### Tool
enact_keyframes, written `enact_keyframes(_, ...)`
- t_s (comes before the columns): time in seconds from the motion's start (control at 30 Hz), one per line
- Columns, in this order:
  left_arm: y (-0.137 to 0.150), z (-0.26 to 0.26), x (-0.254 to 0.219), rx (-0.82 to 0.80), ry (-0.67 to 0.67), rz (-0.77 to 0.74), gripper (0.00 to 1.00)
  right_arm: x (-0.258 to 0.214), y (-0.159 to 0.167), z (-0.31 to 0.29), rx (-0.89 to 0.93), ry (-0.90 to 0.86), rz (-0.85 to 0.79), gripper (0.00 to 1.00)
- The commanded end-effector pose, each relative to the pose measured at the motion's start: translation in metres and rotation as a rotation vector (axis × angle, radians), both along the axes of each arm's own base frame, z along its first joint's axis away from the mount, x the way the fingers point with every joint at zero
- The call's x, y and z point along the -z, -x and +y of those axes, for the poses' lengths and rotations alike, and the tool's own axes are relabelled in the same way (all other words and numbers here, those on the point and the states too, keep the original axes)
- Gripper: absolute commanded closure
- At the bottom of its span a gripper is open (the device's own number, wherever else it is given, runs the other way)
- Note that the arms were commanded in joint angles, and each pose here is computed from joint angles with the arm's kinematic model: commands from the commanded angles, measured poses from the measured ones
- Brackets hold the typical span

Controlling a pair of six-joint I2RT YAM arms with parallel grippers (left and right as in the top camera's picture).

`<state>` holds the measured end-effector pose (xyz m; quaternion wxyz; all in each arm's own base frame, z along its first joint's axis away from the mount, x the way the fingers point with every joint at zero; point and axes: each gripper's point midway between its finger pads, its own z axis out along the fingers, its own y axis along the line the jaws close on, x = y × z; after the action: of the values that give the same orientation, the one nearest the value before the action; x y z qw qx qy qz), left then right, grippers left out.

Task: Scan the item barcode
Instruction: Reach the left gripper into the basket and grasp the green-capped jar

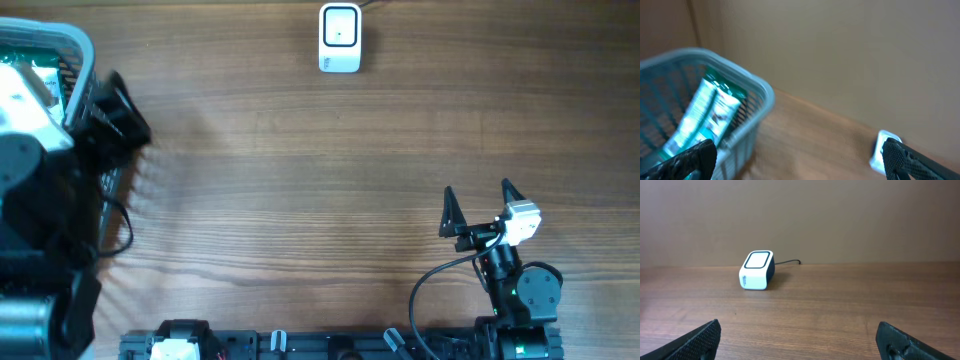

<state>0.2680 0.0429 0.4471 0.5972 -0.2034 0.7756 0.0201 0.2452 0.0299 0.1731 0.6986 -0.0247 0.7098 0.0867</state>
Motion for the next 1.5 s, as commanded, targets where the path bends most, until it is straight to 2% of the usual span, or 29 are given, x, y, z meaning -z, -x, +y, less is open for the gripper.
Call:
enact_keyframes(0.0, 0.006, 0.032, -0.027, -0.196, -0.032, -0.051, 0.00, -0.003, 0.000, -0.002, 0.013, 0.008, -0.013, 0.00)
enact_keyframes(0.13, 0.022, 0.073, -0.032, -0.441, -0.006, -0.089, 0.00, -0.003, 0.000, -0.002, 0.013, 0.008, -0.014, 0.00)
enact_keyframes(0.2, 0.037, 0.106, -0.029, -0.596, 0.050, -0.114, 0.00, -0.003, 0.000, -0.002, 0.013, 0.008, -0.014, 0.00)
enact_keyframes(0.27, 0.040, 0.130, -0.020, -0.668, 0.079, -0.096, 0.00, -0.003, 0.000, -0.002, 0.013, 0.008, -0.014, 0.00)
enact_keyframes(0.33, 0.033, 0.153, 0.002, -0.692, 0.130, -0.027, 0.00, -0.003, 0.000, -0.002, 0.013, 0.008, -0.013, 0.00)
enact_keyframes(0.47, 0.043, 0.218, 0.065, -0.945, 0.331, 0.076, 0.00, -0.002, 0.000, -0.002, 0.013, 0.008, -0.013, 0.00)
enact_keyframes(0.53, 0.045, 0.242, 0.097, -1.014, 0.358, 0.174, 0.00, -0.003, 0.000, -0.002, 0.013, 0.008, -0.014, 0.00)
enact_keyframes(0.67, 0.026, 0.264, 0.166, -1.038, 0.399, 0.387, 0.00, -0.003, 0.000, -0.002, 0.013, 0.008, -0.014, 0.00)
enact_keyframes(0.77, 0.045, 0.277, 0.209, -1.233, 0.508, 0.450, 0.00, -0.003, 0.000, -0.002, 0.013, 0.008, -0.014, 0.00)
enact_keyframes(0.87, 0.062, 0.295, 0.219, -1.323, 0.480, 0.476, 0.00, -0.003, 0.000, -0.002, 0.013, 0.009, -0.014, 0.00)
enact_keyframes(1.03, 0.067, 0.314, 0.251, -1.364, 0.493, 0.550, 0.00, -0.003, 0.000, -0.002, 0.013, 0.008, -0.014, 0.00)
enact_keyframes(1.3, 0.055, 0.331, 0.317, -1.370, 0.528, 0.666, 0.00, -0.002, 0.000, -0.002, 0.013, 0.008, -0.013, 0.00)
enact_keyframes(1.47, 0.061, 0.336, 0.351, -1.389, 0.551, 0.748, 0.00, -0.003, 0.000, -0.002, 0.013, 0.008, -0.014, 0.00)
